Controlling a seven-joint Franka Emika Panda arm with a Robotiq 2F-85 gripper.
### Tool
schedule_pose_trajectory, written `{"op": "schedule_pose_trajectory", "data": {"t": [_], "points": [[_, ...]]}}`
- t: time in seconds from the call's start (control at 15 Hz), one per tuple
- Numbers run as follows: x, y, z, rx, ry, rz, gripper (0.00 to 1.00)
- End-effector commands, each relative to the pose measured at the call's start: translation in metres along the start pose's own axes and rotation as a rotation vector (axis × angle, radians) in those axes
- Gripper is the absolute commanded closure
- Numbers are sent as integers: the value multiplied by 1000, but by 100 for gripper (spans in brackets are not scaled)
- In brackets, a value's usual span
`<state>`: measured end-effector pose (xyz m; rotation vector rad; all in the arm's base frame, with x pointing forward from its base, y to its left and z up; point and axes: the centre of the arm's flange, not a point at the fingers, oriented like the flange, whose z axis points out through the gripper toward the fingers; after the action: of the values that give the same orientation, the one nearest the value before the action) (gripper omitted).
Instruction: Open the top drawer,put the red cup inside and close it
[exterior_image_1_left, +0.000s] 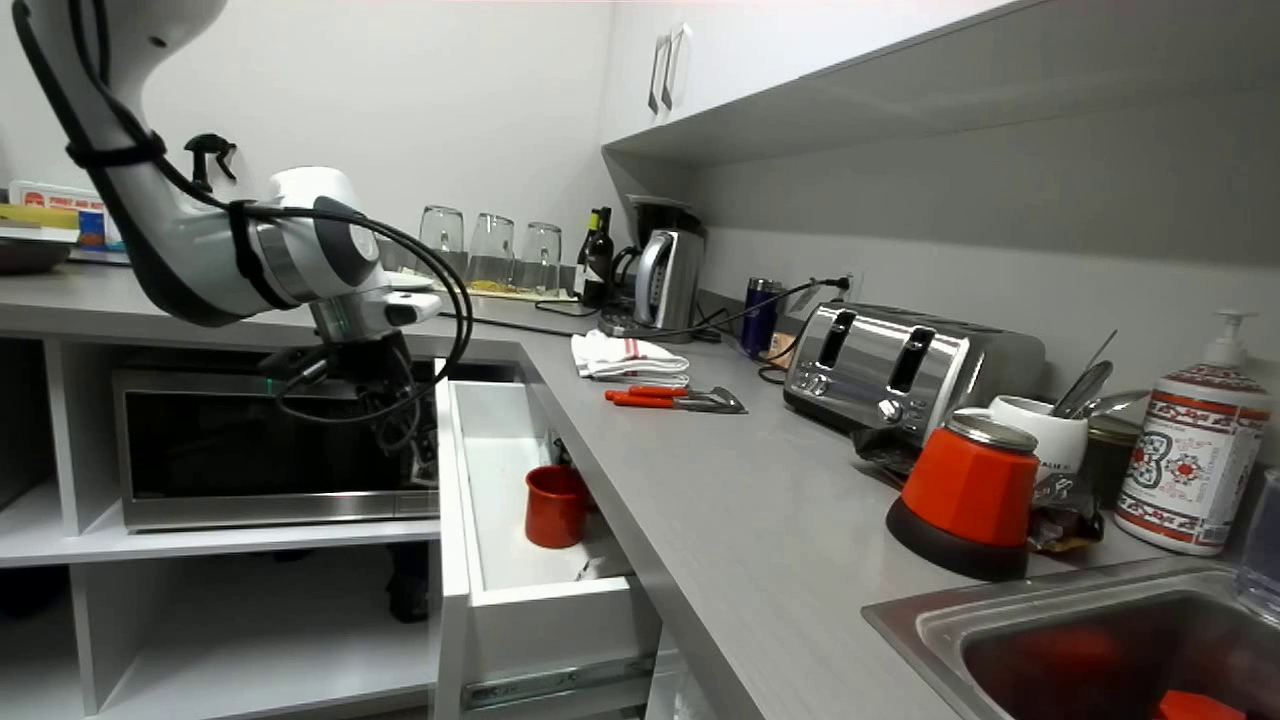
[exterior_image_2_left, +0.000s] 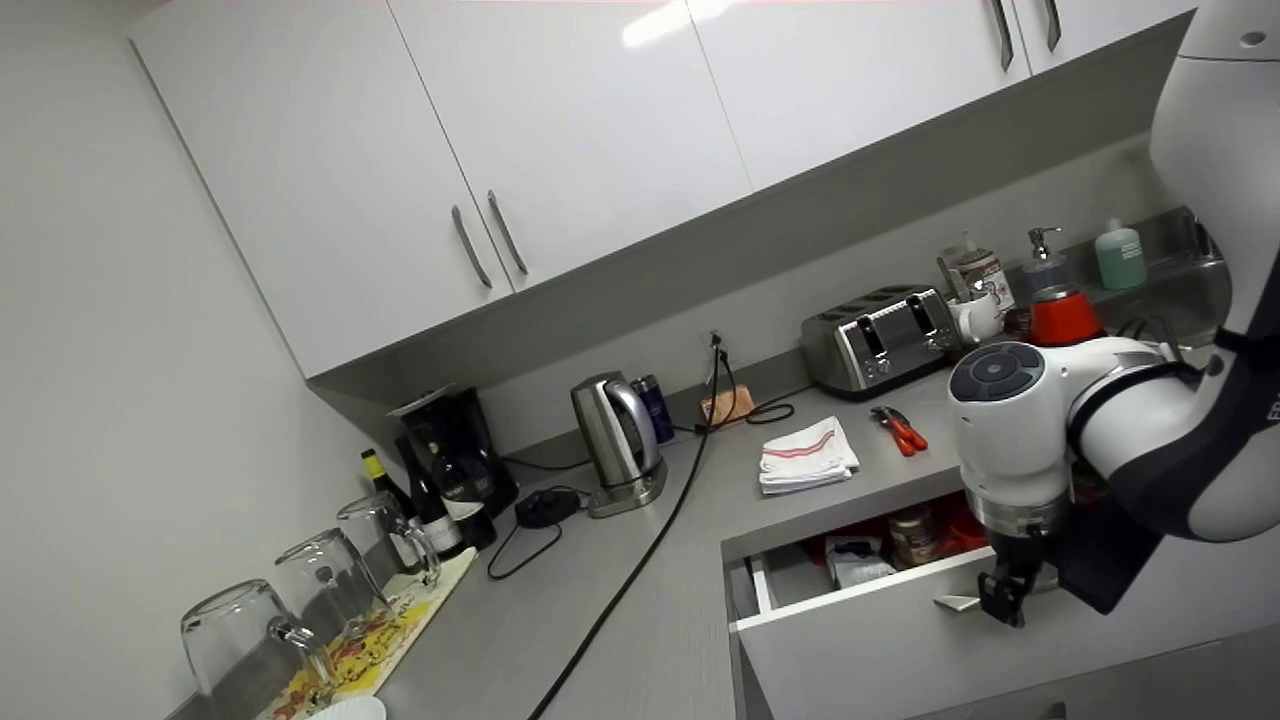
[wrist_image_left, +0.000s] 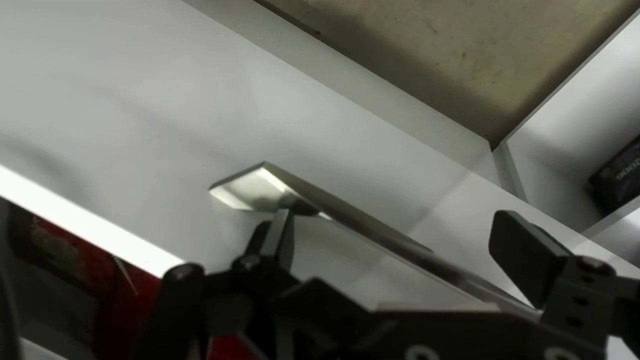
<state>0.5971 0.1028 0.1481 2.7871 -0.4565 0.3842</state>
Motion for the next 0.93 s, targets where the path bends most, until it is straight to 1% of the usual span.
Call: {"op": "schedule_pose_trajectory", "data": {"t": [0.0,0.33,0.47,0.67,0.87], "points": [[44,9,24,-57,22,96,0],[93,31,36,-117,82,225,0],[100,36,30,-121,94,245,0],[79,31,10,-93,112,200,0],[43,11,-9,-68,132,110,0]]}}
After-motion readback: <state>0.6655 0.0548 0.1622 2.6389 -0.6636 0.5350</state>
